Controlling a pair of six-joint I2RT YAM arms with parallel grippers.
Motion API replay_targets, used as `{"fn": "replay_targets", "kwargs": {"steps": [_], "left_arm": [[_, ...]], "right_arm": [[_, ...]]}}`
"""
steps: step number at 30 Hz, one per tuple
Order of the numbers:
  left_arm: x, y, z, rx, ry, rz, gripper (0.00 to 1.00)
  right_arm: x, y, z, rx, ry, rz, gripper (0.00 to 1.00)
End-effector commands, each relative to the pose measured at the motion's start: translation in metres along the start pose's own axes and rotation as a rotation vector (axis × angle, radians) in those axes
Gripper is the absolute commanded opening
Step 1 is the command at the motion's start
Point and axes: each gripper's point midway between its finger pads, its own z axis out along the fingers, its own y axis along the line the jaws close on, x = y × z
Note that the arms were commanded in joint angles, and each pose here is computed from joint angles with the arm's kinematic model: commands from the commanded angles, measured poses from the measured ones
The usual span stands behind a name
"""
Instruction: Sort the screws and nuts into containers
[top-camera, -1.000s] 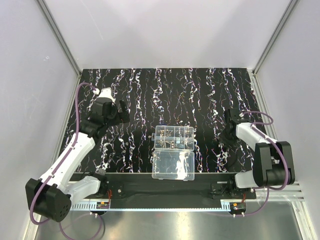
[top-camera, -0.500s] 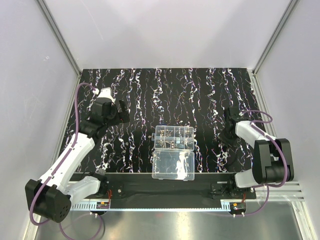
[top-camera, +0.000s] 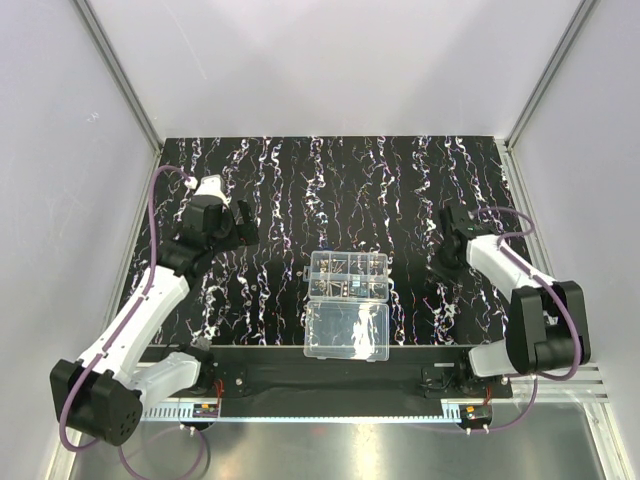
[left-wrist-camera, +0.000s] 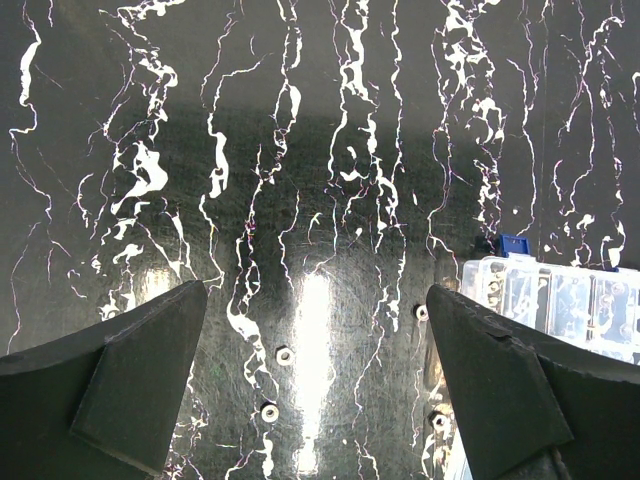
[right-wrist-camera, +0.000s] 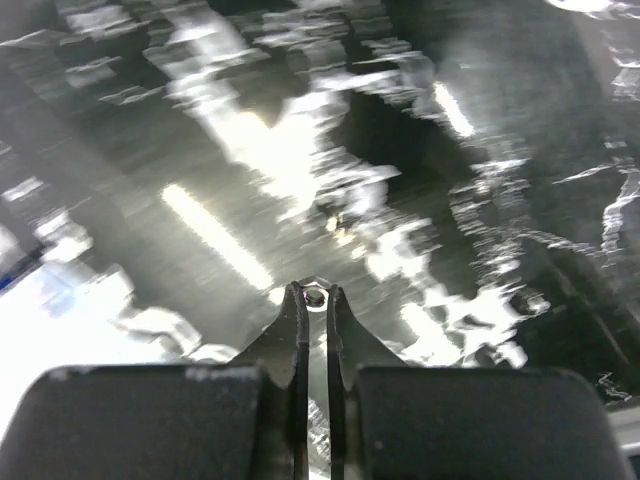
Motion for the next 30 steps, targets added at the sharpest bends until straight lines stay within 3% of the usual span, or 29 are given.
{"fn": "replay_targets", "kwargs": {"steps": [1, 7, 14, 21, 26, 28, 30], "left_arm": [[-0.020, -0.008, -0.006, 0.042, -0.072, -0.011, 0.99], [-0.020, -0.009, -0.009, 0.050, -0.075, -0.015, 0.99], [-0.019, -0.009, -0.014, 0.059, -0.083, -0.021, 0.99], [-0.018, -0.011, -0.014, 0.074, -0.080, -0.021, 0.99], [-0.017, -0.009, -0.012, 0.061, -0.077, -0.018, 0.99], [-0.016, -0.009, -0.012, 0.060, -0.074, -0.018, 0.99], [-0.016, -0.008, -0.011, 0.055, -0.075, -0.016, 0.99]], "right_arm": [[-0.007, 0.051, -0.040, -0.136, -0.051, -0.098, 0.00], [0.034, 0.113, -0.058, -0.214, -0.008, -0.275, 0.00], [0.069, 0.130, -0.052, -0.220, 0.040, -0.356, 0.00], [0.022, 0.137, -0.079, -0.164, -0.115, -0.391, 0.13], [-0.008, 0.143, -0.081, -0.190, -0.106, -0.374, 0.27], [-0.035, 0.131, -0.074, -0.192, -0.100, -0.298, 0.29], [-0.065, 0.126, -0.072, -0.213, -0.137, -0.247, 0.47]]}}
